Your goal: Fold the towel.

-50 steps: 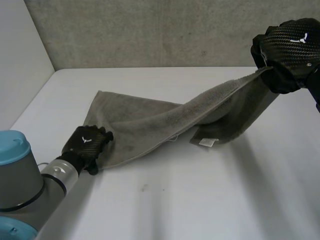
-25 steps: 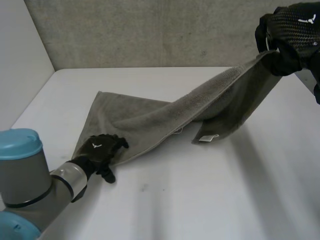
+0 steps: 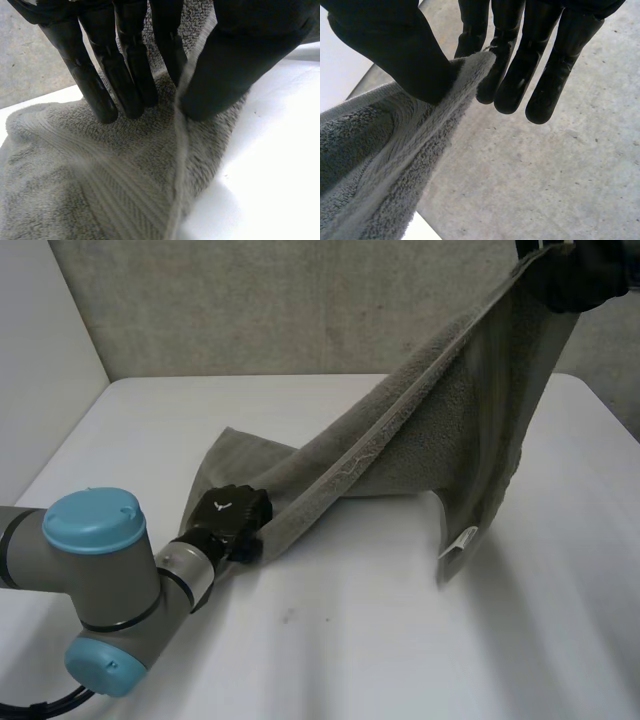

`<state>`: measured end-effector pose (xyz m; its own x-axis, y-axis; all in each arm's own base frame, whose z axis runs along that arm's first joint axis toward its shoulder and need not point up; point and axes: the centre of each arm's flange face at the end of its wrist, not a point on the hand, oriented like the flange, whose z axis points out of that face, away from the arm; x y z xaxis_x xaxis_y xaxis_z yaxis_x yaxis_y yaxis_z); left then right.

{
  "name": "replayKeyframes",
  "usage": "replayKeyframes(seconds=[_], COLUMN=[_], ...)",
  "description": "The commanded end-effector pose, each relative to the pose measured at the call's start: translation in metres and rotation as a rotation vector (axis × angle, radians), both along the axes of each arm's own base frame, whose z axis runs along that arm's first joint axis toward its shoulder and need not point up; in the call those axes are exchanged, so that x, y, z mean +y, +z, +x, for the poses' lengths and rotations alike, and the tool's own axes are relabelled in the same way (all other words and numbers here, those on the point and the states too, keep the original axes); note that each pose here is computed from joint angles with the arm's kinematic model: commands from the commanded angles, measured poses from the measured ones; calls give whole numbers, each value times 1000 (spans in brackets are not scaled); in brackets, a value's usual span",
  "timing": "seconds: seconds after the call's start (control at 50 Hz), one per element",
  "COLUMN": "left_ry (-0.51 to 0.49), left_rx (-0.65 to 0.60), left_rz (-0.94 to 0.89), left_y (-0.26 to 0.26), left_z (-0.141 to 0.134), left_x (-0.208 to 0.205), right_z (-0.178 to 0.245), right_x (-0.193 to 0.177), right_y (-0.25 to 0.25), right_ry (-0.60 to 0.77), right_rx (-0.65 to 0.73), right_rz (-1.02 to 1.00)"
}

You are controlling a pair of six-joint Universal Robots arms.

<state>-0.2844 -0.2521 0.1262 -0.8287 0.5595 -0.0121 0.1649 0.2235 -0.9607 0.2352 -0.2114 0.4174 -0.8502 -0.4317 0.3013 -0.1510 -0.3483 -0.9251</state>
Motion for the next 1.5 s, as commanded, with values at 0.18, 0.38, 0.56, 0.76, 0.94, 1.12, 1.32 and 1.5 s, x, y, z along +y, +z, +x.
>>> replayKeyframes(seconds=[0.18, 0.38, 0.56, 0.76, 0.94, 1.12, 1.32, 1.5], left_ry=[238, 216, 87, -138, -158, 141, 250, 171], left_rx=[-5, -194, -470, -631, -660, -379, 90, -48], left_rz=[-232, -618, -452, -13, -133, -955, -1223, -859], left_y=[79, 180, 174, 76, 52, 223, 316, 196], left_z=[60, 86, 97, 94, 70, 27, 38, 45], left_x=[-31, -9, 26, 36, -26, -125, -116, -119], right_z=[1, -2, -10, -10, 14, 45, 38, 39], right_x=[-12, -11, 10, 14, -56, -135, -118, -111], right_y=[-39, -103, -123, -215, -204, -35, 9, -91], right_ry=[-18, -23, 34, 189, 1, -283, -352, -212], right_rx=[137, 482, 677, 989, 920, 353, 176, 369], right_rz=[93, 235, 362, 622, 458, -260, -546, -242])
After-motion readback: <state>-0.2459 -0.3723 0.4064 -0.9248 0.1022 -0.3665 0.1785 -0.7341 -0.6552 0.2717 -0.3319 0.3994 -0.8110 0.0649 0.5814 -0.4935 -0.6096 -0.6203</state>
